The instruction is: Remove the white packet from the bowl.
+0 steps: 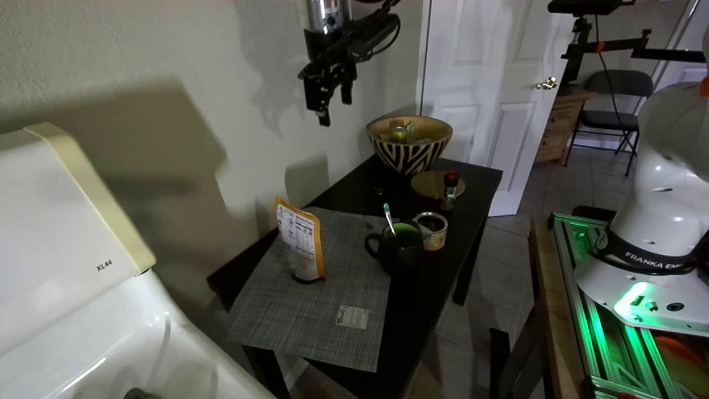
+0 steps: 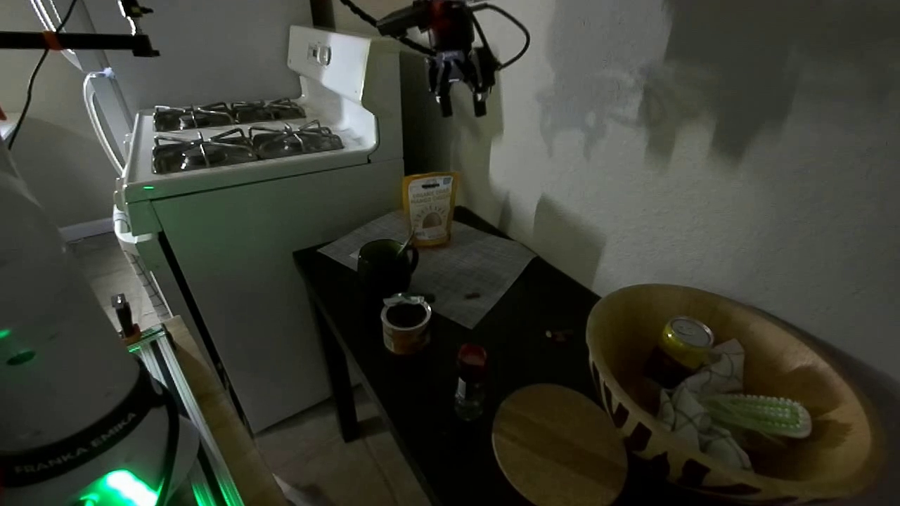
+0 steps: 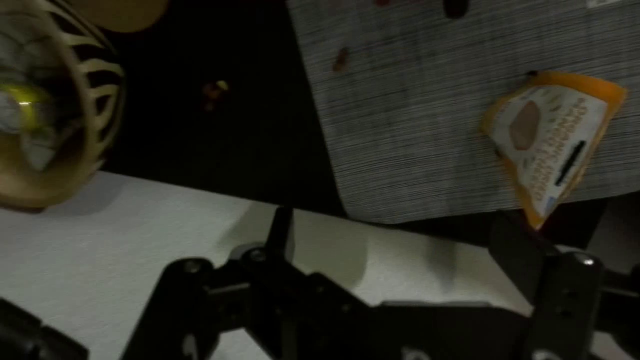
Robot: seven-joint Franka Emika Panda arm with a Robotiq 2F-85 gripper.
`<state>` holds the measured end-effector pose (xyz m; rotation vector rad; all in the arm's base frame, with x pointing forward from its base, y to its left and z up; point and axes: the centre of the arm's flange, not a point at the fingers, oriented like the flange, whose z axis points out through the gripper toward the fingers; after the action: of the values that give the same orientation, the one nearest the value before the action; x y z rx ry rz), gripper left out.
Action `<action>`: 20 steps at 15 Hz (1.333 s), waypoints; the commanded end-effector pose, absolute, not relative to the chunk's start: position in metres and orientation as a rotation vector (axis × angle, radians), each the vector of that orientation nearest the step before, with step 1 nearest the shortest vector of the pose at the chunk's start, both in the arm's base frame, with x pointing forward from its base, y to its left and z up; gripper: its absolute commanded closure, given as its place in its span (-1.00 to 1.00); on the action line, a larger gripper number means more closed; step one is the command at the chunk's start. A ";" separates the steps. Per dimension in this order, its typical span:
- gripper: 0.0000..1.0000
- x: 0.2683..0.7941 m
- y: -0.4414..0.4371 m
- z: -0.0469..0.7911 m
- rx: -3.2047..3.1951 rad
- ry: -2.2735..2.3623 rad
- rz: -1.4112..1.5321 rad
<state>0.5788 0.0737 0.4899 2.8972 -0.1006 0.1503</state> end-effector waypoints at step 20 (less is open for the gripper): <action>-1.00 0.554 0.006 0.536 2.693 -0.270 0.185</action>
<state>0.5537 0.0062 0.5364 2.6926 -0.2702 0.1847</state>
